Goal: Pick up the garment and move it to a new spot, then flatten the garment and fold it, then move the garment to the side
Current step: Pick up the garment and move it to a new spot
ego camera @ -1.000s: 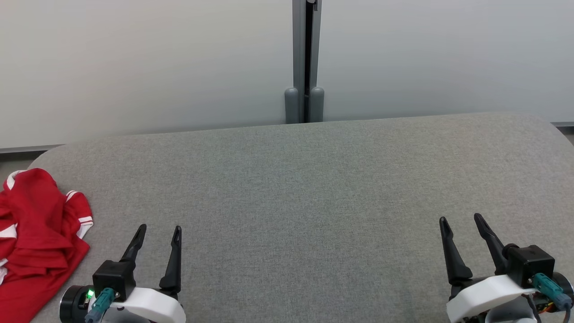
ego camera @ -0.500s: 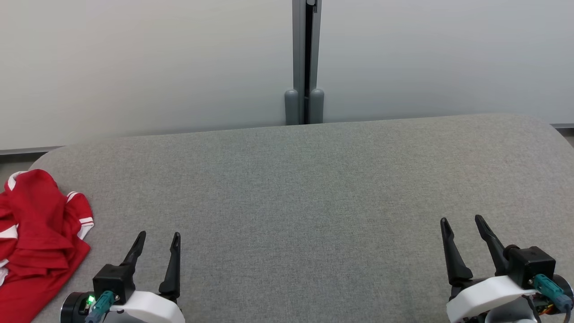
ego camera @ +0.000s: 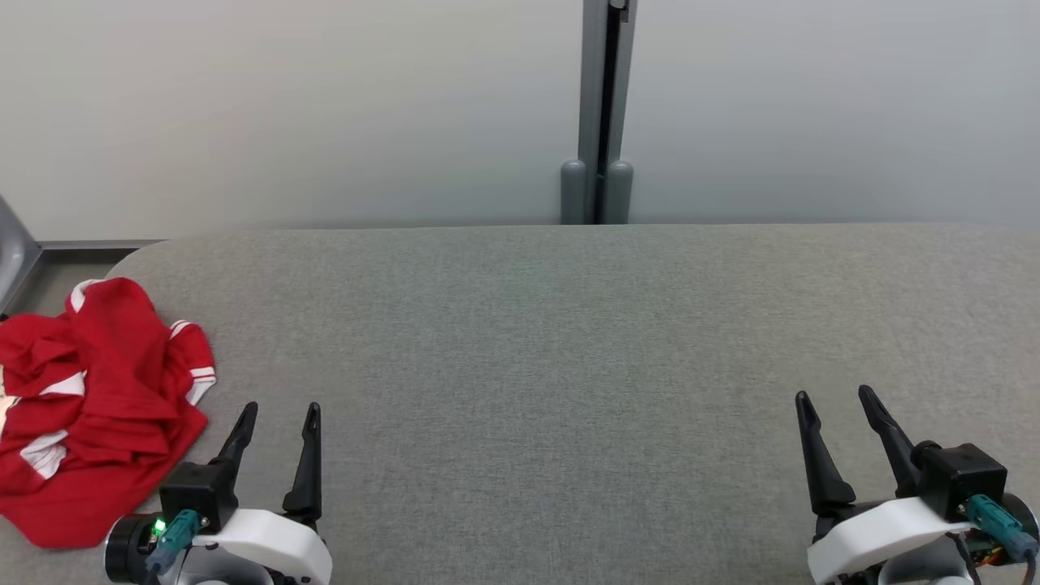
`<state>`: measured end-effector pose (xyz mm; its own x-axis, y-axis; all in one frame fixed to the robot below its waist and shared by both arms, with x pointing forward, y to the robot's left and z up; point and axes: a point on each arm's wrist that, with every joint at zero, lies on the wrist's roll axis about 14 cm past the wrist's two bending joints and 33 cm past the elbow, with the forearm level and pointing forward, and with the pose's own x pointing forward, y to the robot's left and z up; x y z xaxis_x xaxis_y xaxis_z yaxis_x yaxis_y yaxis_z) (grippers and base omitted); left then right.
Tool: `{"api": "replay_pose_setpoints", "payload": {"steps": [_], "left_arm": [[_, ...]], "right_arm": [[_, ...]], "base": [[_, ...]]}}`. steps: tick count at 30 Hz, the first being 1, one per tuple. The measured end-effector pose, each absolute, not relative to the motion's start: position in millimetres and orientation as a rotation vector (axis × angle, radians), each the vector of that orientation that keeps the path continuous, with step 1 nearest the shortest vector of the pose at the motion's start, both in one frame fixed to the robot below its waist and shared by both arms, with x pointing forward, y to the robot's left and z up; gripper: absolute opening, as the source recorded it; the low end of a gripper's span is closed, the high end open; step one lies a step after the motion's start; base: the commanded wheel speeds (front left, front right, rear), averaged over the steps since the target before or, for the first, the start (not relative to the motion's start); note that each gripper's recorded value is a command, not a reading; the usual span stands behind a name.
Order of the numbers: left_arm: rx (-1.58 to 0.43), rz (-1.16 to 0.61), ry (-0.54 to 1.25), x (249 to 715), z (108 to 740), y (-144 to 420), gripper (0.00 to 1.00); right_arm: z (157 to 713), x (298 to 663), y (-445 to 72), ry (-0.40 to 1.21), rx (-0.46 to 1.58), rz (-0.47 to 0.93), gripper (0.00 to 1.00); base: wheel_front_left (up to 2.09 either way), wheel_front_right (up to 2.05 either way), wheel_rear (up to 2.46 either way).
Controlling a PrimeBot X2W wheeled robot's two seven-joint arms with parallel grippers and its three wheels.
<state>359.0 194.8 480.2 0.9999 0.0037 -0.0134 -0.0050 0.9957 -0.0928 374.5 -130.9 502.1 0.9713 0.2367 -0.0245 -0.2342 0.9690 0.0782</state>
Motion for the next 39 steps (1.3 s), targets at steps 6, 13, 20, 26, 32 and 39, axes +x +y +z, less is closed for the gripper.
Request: {"api": "replay_pose_setpoints", "payload": {"steps": [6, 13, 20, 26, 32, 39], "left_arm": [[-0.092, 0.101, -0.011, 347, 487, 226, 1.0], [-0.079, 0.283, -0.035, 310, 493, 284, 1.0], [-0.083, 0.434, -0.045, 269, 493, 323, 1.0], [-0.074, 0.528, -0.052, 248, 496, 344, 1.0], [-0.072, 0.551, -0.055, 244, 497, 347, 1.0], [-0.062, 0.55, -0.048, 244, 496, 346, 1.0]], "right_arm": [[510, 386, -95, 0.023, 0.066, 0.343, 1.0], [519, 395, -22, 0.012, 0.057, 0.553, 1.0], [520, 394, 37, 0.021, 0.049, 0.718, 1.0], [520, 394, 70, 0.027, 0.053, 0.809, 1.0], [517, 397, 77, 0.034, 0.05, 0.834, 1.0], [515, 398, 77, 0.038, 0.042, 0.838, 1.0]], "base": [[0.0, 0.0, 0.0], [0.0, 0.0, 0.0], [0.0, 0.0, 0.0], [0.0, 0.0, 0.0], [0.0, 0.0, 0.0], [0.0, 0.0, 0.0]]}}
